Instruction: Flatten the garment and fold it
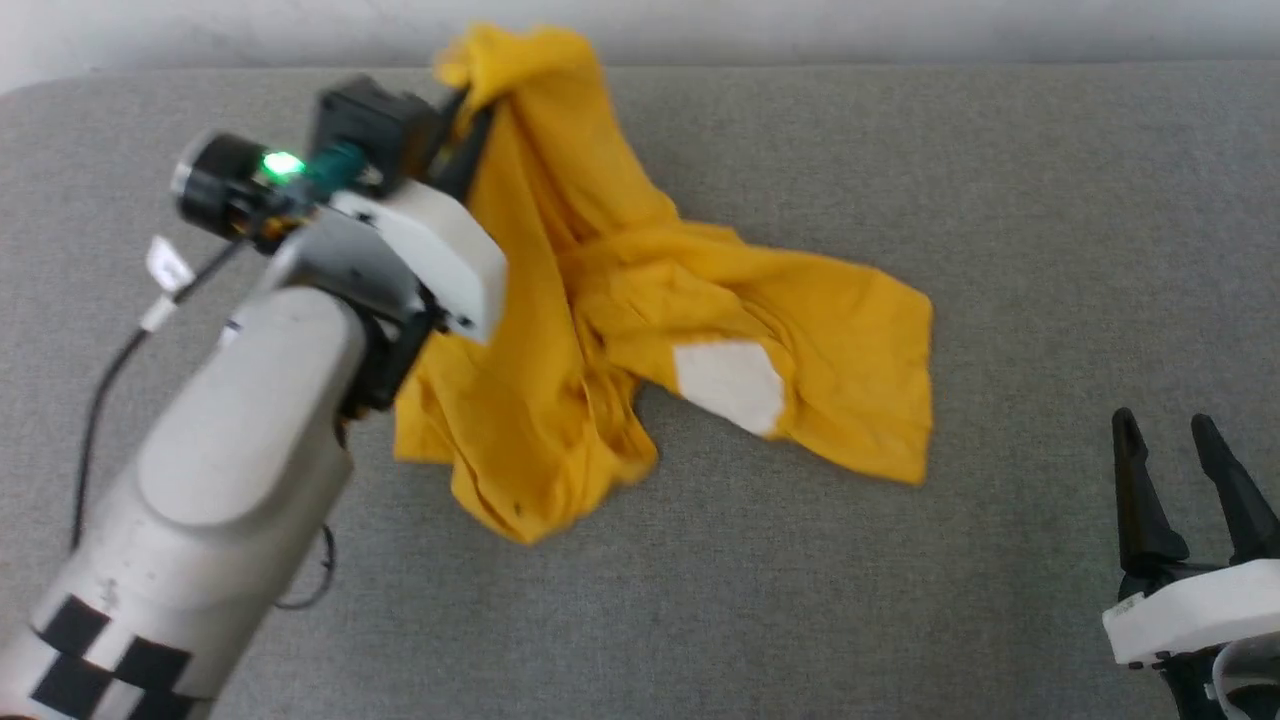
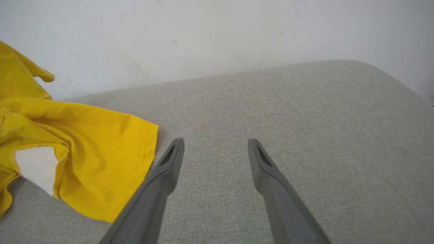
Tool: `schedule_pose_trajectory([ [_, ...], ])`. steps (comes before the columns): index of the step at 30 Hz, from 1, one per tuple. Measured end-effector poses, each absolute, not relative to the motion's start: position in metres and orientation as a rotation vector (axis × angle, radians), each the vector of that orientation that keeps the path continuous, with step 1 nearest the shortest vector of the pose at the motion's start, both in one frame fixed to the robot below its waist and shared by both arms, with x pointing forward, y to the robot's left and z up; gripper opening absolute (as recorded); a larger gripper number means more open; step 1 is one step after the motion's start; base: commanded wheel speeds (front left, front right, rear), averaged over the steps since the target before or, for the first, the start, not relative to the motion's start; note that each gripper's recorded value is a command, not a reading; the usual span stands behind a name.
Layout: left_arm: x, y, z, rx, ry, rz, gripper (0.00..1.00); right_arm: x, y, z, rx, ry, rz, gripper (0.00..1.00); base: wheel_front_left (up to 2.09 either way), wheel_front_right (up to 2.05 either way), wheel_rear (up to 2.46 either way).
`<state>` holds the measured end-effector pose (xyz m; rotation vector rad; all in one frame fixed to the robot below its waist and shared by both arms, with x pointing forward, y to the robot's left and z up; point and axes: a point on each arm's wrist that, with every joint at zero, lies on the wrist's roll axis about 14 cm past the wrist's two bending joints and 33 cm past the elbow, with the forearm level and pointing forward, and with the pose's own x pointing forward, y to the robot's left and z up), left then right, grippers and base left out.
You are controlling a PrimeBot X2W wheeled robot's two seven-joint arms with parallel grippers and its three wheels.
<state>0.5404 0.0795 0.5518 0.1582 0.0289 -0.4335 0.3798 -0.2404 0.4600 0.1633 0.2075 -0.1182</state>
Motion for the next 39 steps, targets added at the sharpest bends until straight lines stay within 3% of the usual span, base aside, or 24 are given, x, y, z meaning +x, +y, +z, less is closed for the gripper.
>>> schedule_pose_trajectory([
  [4,0.561,0.103,0.541,0.191,0.057,-0.373,0.02,0.380,-0.245,0.456,0.161,0.214,-0.133,1.00,0.00,0.00,0.00],
  [5,0.565,0.108,0.531,0.196,0.082,-0.359,0.12,0.380,-0.246,0.455,0.161,0.216,-0.137,1.00,0.00,0.00,0.00],
  [7,0.570,0.117,0.513,0.203,0.126,-0.341,0.47,0.380,-0.248,0.453,0.160,0.221,-0.144,1.00,0.00,0.00,0.00],
  [8,0.572,0.119,0.505,0.201,0.142,-0.333,0.87,0.379,-0.249,0.451,0.158,0.224,-0.149,1.00,0.00,0.00,0.00],
  [9,0.574,0.122,0.497,0.181,0.156,-0.321,1.00,0.378,-0.251,0.449,0.157,0.230,-0.156,1.00,0.00,0.00,0.00],
  [14,0.579,0.116,0.490,0.093,0.112,-0.301,1.00,0.376,-0.258,0.444,0.150,0.246,-0.180,1.00,0.00,0.00,0.00],
  [20,0.573,0.117,0.527,0.025,-0.056,-0.283,1.00,0.376,-0.256,0.449,0.153,0.230,-0.172,1.00,0.00,0.00,0.00],
  [25,0.522,0.129,0.548,-0.043,-0.156,-0.236,1.00,0.374,-0.244,0.454,0.167,0.225,-0.135,1.00,0.00,0.00,0.00],
  [39,0.368,0.183,0.514,-0.185,-0.036,0.068,1.00,0.364,-0.218,0.459,0.196,0.230,-0.053,1.00,0.00,0.00,0.00],
])
